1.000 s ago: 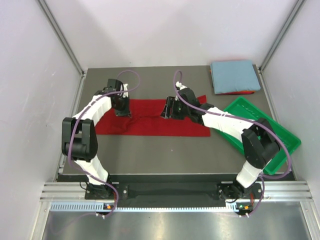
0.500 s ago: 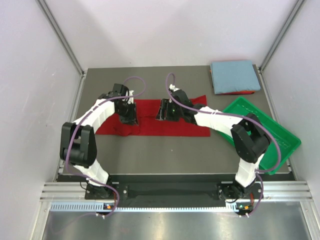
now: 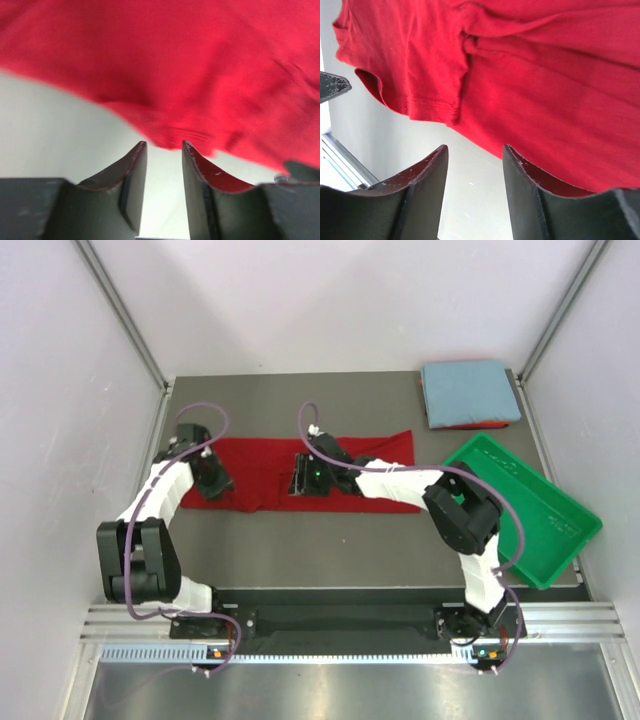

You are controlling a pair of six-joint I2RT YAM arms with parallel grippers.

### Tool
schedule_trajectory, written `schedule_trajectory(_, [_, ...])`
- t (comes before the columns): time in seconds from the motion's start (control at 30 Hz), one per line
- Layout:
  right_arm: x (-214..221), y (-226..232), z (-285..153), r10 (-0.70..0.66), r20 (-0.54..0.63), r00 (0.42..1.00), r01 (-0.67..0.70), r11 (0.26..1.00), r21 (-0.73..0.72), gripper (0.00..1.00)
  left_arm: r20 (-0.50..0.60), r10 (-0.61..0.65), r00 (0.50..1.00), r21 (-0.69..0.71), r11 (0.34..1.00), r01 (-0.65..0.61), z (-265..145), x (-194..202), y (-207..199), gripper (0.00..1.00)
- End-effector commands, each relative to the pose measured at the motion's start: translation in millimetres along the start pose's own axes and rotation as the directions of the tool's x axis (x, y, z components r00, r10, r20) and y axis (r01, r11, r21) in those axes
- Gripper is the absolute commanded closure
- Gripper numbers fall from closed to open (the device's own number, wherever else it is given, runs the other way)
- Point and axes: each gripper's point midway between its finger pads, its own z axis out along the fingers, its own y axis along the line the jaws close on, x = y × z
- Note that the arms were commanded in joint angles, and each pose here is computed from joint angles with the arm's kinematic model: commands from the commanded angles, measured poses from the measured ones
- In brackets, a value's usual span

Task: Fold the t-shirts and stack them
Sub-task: Fold the tshirt

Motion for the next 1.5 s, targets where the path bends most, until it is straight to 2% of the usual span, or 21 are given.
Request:
schedule_trajectory(0.0, [-7, 35, 12, 0.009, 0.033, 0.999, -0.007, 0.998, -0.064, 0.53, 0.071, -0.187, 0.98, 0.063, 0.981, 0.182, -3, -13, 14, 0.6])
schedule_trajectory(0.17, [1, 43, 30, 0.008, 0.012, 1.0, -0.007, 0.998, -0.069, 0.55, 0.14, -0.23, 0.963, 0.035, 0.973, 0.227, -7, -23, 27, 0.53])
schedule_trajectory(0.4, [3, 45, 42, 0.021, 0.011, 1.0, -0.021, 0.998, -0.064, 0.57, 0.149, -0.318, 0.936, 0.043, 0.948, 0.315, 2, -32, 42, 0.49])
schedule_trajectory(0.63, [9, 42, 53, 0.029, -0.01, 1.0, -0.029, 0.998, -0.056, 0.63, 0.121, -0.348, 0.93, 0.101, 0.936, 0.338, 12, -36, 36, 0.5])
schedule_trajectory(1.13, [20, 38, 65, 0.049, -0.028, 0.998, -0.05, 0.998, -0.033, 0.64, 0.035, -0.373, 0.927, 0.114, 0.923, 0.367, 37, -23, 34, 0.55])
schedule_trajectory(1.3, [23, 39, 67, 0.056, -0.037, 0.998, -0.058, 0.998, -0.038, 0.64, 0.024, -0.371, 0.928, 0.11, 0.924, 0.366, 39, -20, 36, 0.62])
schedule_trajectory(1.47, [25, 42, 69, 0.057, -0.037, 0.998, -0.059, 0.997, -0.043, 0.66, 0.042, -0.357, 0.933, 0.097, 0.931, 0.352, 36, -22, 39, 0.82])
